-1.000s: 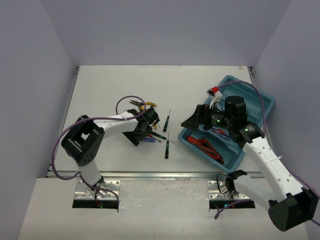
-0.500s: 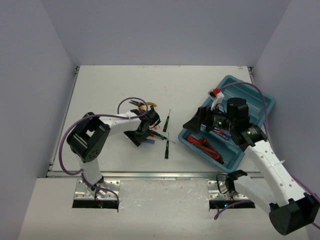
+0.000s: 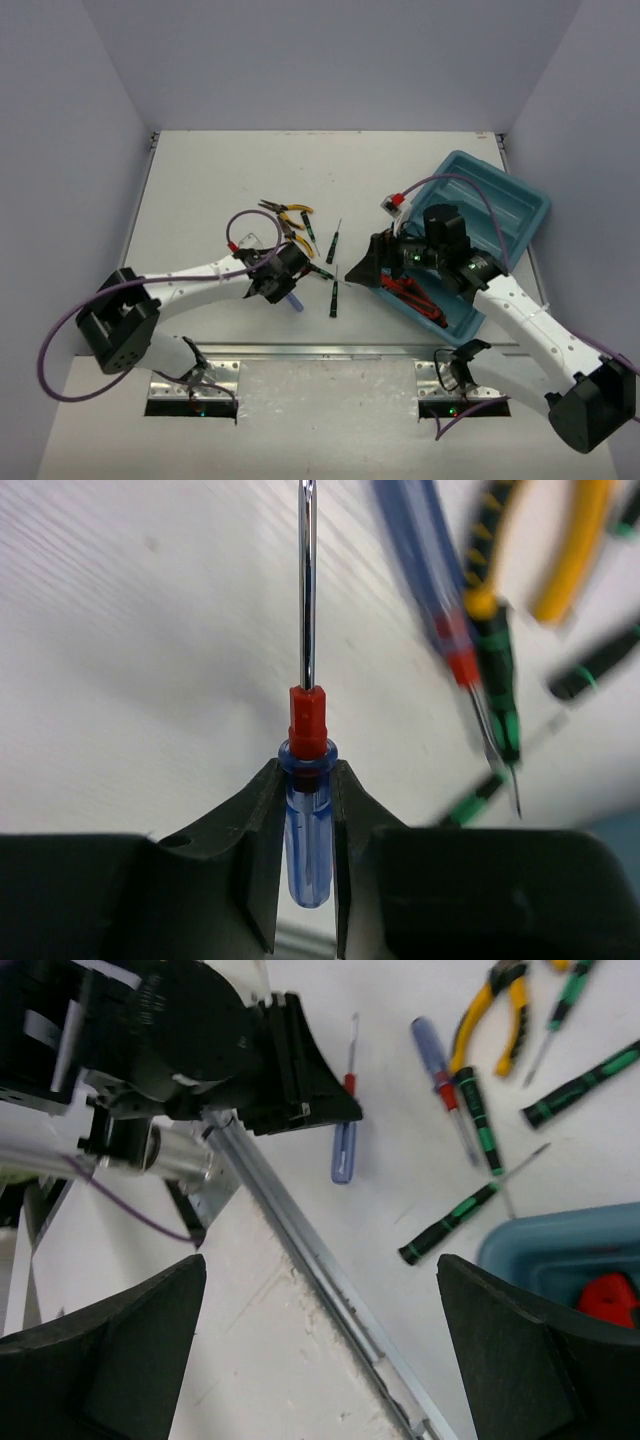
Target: Sort the tools into containers
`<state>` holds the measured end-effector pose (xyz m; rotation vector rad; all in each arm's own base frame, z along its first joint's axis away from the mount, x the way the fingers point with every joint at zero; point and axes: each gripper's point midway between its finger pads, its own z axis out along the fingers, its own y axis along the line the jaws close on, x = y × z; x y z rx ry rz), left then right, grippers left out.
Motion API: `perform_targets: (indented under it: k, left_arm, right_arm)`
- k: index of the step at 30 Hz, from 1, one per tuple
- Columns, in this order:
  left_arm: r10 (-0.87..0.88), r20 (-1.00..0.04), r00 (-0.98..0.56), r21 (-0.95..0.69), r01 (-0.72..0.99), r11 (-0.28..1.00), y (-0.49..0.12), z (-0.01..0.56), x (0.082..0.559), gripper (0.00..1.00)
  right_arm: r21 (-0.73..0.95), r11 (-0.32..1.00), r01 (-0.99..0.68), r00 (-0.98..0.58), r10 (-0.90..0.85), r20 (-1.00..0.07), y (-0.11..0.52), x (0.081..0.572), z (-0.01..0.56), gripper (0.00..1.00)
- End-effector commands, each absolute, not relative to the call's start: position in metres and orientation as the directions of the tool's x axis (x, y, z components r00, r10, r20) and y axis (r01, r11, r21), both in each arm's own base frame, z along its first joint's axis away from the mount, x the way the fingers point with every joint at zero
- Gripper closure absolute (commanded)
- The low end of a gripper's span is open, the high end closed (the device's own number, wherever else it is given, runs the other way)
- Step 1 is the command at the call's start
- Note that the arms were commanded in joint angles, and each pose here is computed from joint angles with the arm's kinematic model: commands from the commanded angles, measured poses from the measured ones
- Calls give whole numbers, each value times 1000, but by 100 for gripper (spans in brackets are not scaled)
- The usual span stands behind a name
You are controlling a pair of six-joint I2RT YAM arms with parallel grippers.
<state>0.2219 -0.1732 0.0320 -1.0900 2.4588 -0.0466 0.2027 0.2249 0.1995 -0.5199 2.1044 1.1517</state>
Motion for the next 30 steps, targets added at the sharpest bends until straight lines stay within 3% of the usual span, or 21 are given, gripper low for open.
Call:
perform_targets:
  k: [1,3,10,14,17,18,19,20,21,22,23,24,27,28,29,30]
  left_arm:
    - [-687,-417,-596,-465,-509,724,-215,80,229,100]
    - [-686,-417,-597,-628,-356,692,-240,117,229,100]
    - [-688,-388,-614,-874,7,486,-270,185,212,100]
    - [-674,-367,-641,-897,52,439,-276,193,203,100]
    - [-683,-337,-648,-919,69,389,-278,199,198,100]
    - [-687,-332,-646,-924,76,375,-278,201,198,100]
    - [-688,-332,-645,-925,81,371,-278,203,198,95]
    - [-687,-339,-643,-924,90,372,-278,205,198,83]
    - [-684,-351,-639,-920,97,381,-278,205,199,70]
    - [-685,-360,-633,-916,102,388,-277,207,200,52]
    - [-689,-374,-620,-909,98,405,-274,210,202,21]
    - [-689,-391,-610,-896,80,437,-269,205,204,3]
    - [-674,-516,-528,-769,-61,636,-231,187,216,0]
    - [-719,-510,-472,-792,-68,607,-227,208,225,0]
    - [-683,-574,-451,-684,-193,703,-197,186,222,0]
    - [-698,-591,-403,-661,-254,707,-181,188,226,0]
  right_arm:
    - [591,424,-687,-682,-93,-725,268,183,193,6]
    - [608,412,-678,-701,-114,-704,294,179,179,12]
    - [586,451,-673,-691,-101,-716,326,184,159,27]
    - [588,477,-653,-700,-84,-709,331,190,152,37]
    - [595,465,-656,-705,-97,-703,335,188,149,50]
    - [599,458,-658,-708,-105,-698,338,187,148,58]
    - [603,447,-661,-711,-114,-694,339,185,148,70]
    - [603,442,-664,-712,-127,-691,340,183,146,91]
    - [596,447,-667,-707,-128,-695,340,185,146,93]
    - [588,461,-665,-707,-134,-695,337,186,144,99]
    - [556,491,-671,-692,-144,-708,332,189,143,100]
    - [529,494,-690,-668,-152,-728,329,191,145,100]
    - [189,732,-655,-564,-307,-767,267,225,131,100]
    - [140,719,-681,-526,-347,-776,263,229,131,100]
    - [-55,789,-612,-495,-437,-751,216,245,133,99]
    - [-179,781,-599,-462,-519,-719,186,254,135,97]
